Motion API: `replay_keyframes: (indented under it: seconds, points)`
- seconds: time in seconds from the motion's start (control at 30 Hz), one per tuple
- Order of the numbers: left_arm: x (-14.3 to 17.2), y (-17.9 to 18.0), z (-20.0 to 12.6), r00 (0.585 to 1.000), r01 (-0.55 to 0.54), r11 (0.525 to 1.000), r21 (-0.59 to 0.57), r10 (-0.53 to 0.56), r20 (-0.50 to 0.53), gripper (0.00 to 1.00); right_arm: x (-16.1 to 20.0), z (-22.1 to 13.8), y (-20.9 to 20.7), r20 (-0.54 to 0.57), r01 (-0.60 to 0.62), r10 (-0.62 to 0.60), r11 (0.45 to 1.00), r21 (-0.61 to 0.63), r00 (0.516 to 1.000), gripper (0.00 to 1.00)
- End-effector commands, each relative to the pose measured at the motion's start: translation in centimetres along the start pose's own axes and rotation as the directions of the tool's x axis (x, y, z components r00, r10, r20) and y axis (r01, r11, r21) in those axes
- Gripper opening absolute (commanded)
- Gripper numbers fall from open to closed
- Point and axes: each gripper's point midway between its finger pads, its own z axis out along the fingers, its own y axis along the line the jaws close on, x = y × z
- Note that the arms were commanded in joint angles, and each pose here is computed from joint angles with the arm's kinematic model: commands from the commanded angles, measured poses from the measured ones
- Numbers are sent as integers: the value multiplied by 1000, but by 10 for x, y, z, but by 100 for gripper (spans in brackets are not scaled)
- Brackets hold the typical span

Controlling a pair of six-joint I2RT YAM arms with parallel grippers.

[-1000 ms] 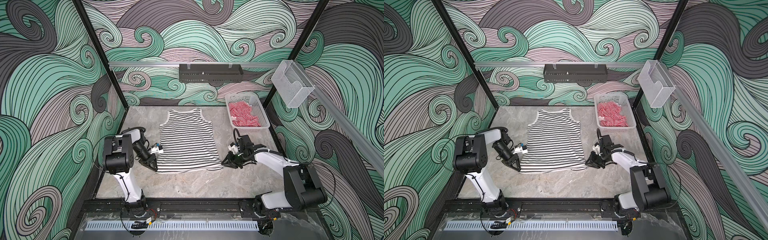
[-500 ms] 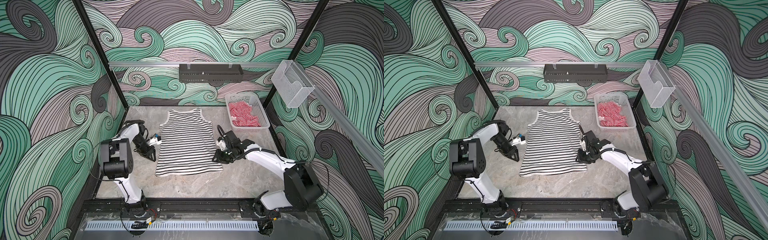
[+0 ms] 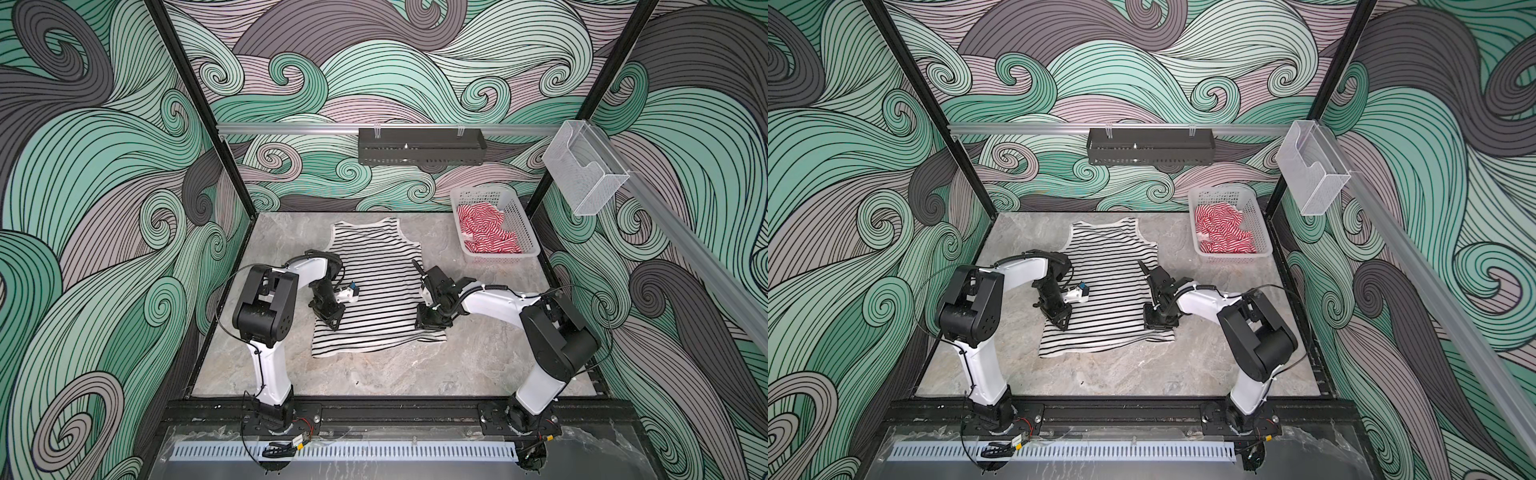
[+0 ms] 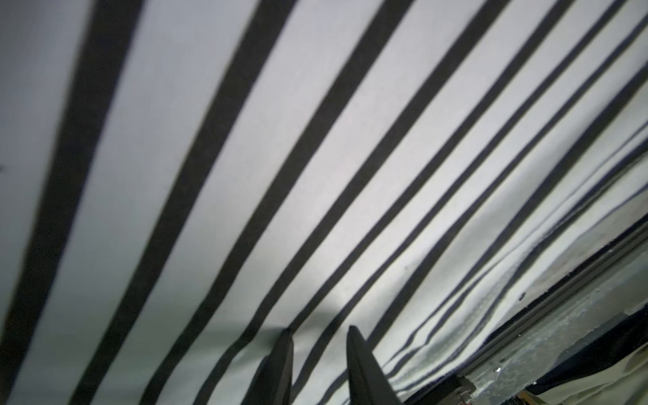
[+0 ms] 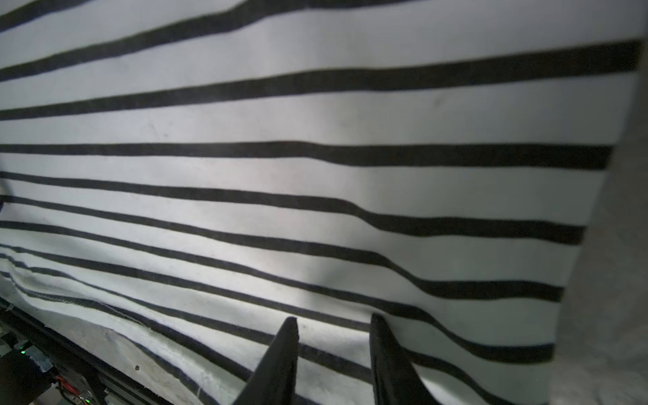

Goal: Fold and stack tank tops
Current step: Rotate the tank top at the center of the table.

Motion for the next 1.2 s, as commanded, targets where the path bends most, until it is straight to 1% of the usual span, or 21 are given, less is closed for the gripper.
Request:
replay_keyframes:
  seconds: [0.0, 0.1, 0.2, 0.27, 0.3, 0.33, 0.4, 0.43, 0.47, 0.53, 0.57, 0.63, 0.73, 0.87, 0.93, 0.97, 1.07, 1.17]
  points:
    - [18, -9, 15, 993, -53, 997, -61, 46, -104, 31, -5, 7, -42, -27, -11, 15, 987, 159, 1000, 40]
    - [27, -35, 21, 982, -104, 994, -25, 99, -160, 31, -23, 7, -69, -21, -26, 32, 972, 234, 999, 42]
    - [29, -72, 23, 968, -155, 985, 69, 166, -189, 31, -57, -2, -92, 34, -58, 50, 952, 302, 998, 43]
    - [30, -95, 20, 955, -200, 970, 141, 225, -194, 31, -78, -12, -96, 69, -60, 38, 935, 349, 997, 44]
    - [29, -101, 16, 951, -219, 963, 156, 246, -185, 31, -88, -19, -94, 88, -53, 22, 928, 369, 996, 44]
    - [23, -99, 10, 954, -233, 963, 134, 253, -160, 31, -94, -27, -86, 107, -36, -5, 924, 380, 994, 44]
    - [9, -78, -5, 968, -227, 974, 21, 228, -107, 32, -100, -40, -62, 152, 10, -72, 929, 371, 986, 46]
    - [-1, -63, -18, 979, -198, 980, -33, 195, -64, 32, -100, -44, -45, 172, 40, -107, 935, 353, 979, 47]
    - [-10, -49, -30, 987, -158, 985, -71, 158, -16, 32, -97, -45, -31, 177, 69, -134, 940, 334, 975, 47]
    - [-34, -10, -60, 993, -32, 991, -130, 46, 111, 32, -86, -41, 3, 173, 119, -171, 953, 278, 970, 48]
    - [-43, 10, -73, 987, 35, 988, -151, -10, 161, 32, -79, -36, 17, 163, 136, -179, 961, 242, 970, 48]
    - [-60, 57, -93, 961, 173, 963, -205, -120, 250, 32, -64, -26, 45, 143, 165, -192, 970, 179, 971, 48]
    - [-85, 111, -112, 920, 287, 922, -259, -190, 343, 32, -47, -12, 74, 127, 184, -196, 978, 102, 972, 48]
    - [-122, 157, -119, 902, 333, 892, -304, -207, 379, 33, -26, 2, 98, 97, 194, -197, 980, 33, 976, 48]
    - [-139, 177, -118, 890, 365, 875, -319, -227, 395, 34, -16, 8, 106, 84, 199, -198, 980, 3, 977, 48]
    - [-146, 184, -118, 890, 368, 873, -319, -232, 392, 34, -10, 11, 109, 72, 200, -199, 980, -7, 977, 48]
    - [-162, 201, -114, 891, 374, 868, -326, -239, 387, 34, 1, 17, 103, 60, 195, -195, 981, 5, 979, 49]
    - [-168, 213, -112, 896, 366, 861, -352, -224, 385, 34, 9, 22, 93, 42, 179, -180, 984, 19, 983, 49]
